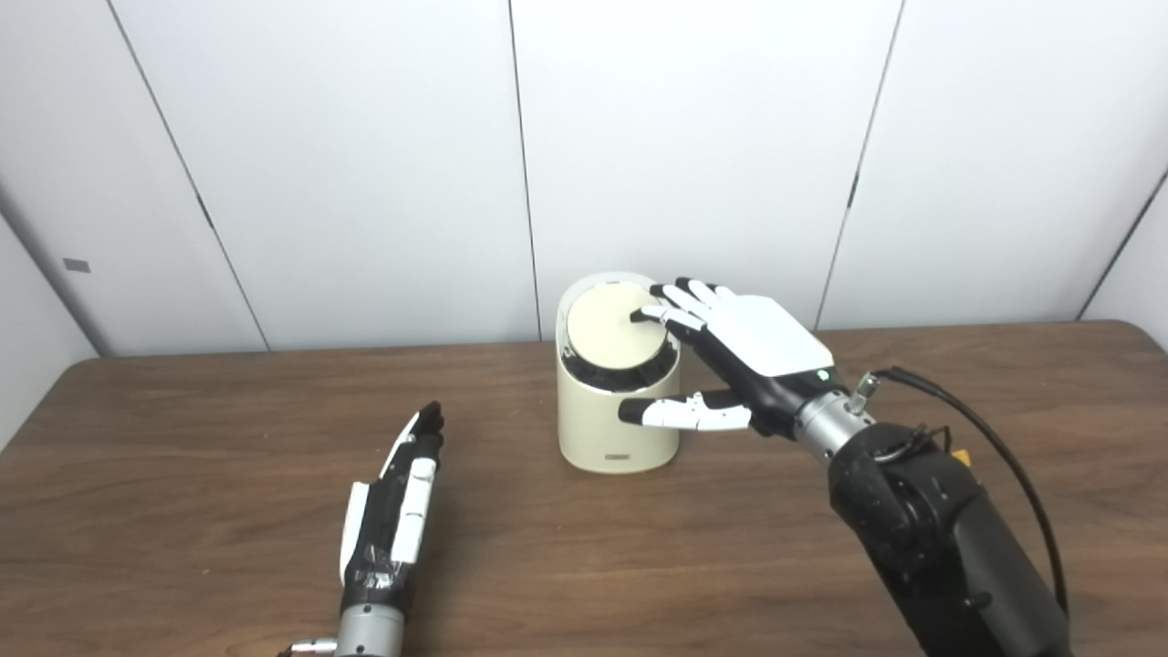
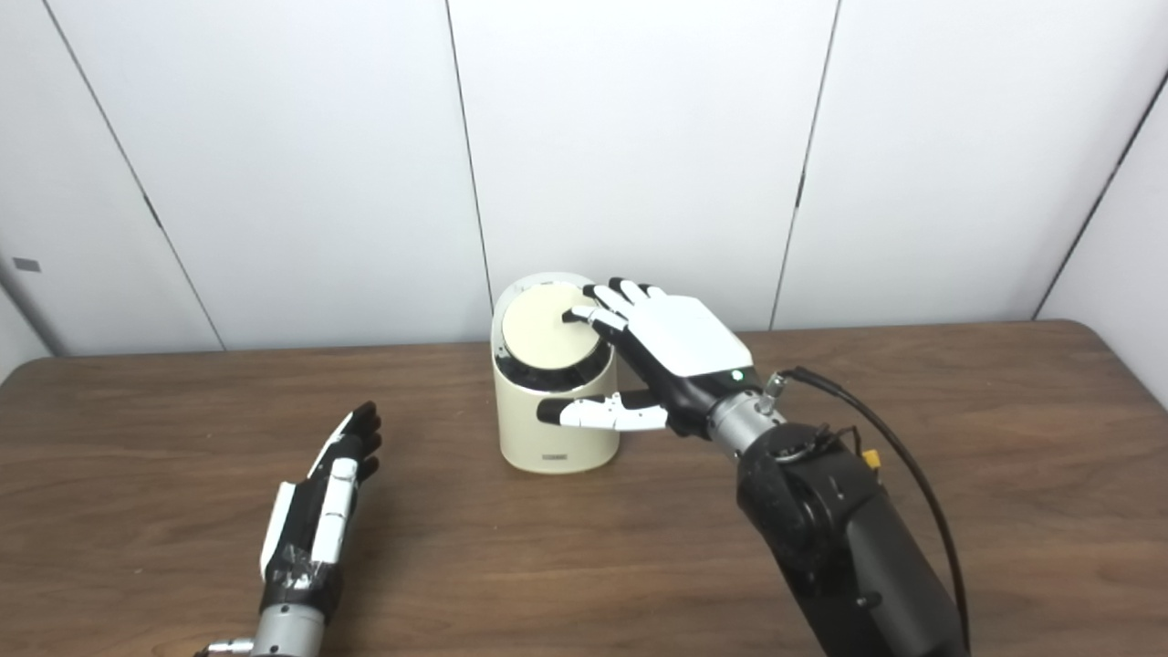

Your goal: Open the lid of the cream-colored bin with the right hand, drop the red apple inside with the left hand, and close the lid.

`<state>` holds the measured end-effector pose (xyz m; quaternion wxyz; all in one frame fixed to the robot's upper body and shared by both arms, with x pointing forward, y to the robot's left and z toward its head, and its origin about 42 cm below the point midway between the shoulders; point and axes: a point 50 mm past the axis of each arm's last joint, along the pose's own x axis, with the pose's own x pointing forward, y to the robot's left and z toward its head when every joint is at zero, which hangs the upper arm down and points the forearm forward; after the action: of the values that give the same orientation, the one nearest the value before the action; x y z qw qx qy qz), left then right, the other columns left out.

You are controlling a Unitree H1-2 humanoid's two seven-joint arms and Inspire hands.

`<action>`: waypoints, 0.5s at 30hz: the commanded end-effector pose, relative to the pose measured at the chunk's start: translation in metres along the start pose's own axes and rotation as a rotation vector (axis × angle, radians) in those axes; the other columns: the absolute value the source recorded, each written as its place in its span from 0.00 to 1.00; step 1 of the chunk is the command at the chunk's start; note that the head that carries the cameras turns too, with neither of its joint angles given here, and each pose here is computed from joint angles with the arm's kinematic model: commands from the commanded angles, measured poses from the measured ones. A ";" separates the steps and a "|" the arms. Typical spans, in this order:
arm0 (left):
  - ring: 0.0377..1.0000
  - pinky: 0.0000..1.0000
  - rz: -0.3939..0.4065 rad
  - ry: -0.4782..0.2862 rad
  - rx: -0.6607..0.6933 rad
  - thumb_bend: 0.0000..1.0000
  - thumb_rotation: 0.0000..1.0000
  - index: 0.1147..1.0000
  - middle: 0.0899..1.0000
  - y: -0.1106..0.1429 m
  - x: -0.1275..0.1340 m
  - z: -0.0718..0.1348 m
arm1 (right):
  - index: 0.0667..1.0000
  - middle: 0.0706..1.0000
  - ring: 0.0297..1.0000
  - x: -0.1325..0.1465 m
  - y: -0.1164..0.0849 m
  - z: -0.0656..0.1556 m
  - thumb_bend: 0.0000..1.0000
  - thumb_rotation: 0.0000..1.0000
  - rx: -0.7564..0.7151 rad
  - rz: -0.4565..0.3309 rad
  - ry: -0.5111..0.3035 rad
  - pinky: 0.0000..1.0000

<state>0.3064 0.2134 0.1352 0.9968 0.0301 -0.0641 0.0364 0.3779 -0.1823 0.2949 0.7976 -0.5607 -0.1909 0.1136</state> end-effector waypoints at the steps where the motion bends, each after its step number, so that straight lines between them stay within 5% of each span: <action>1: 0.93 0.93 0.006 -0.090 0.005 0.62 0.97 0.95 0.93 0.003 0.007 0.019 | 0.96 0.97 1.00 -0.002 -0.016 0.003 0.58 1.00 0.053 -0.095 -0.011 0.92; 15: 0.95 0.95 0.048 -0.097 -0.016 0.55 1.00 0.98 0.96 0.040 -0.020 0.029 | 0.99 0.99 0.99 -0.048 0.015 -0.050 0.55 1.00 0.460 -0.123 0.183 0.91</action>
<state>0.2811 0.2466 0.1499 0.9942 0.0204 -0.0856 0.0616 0.3562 -0.2364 0.2472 0.9179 -0.3760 -0.1051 0.0715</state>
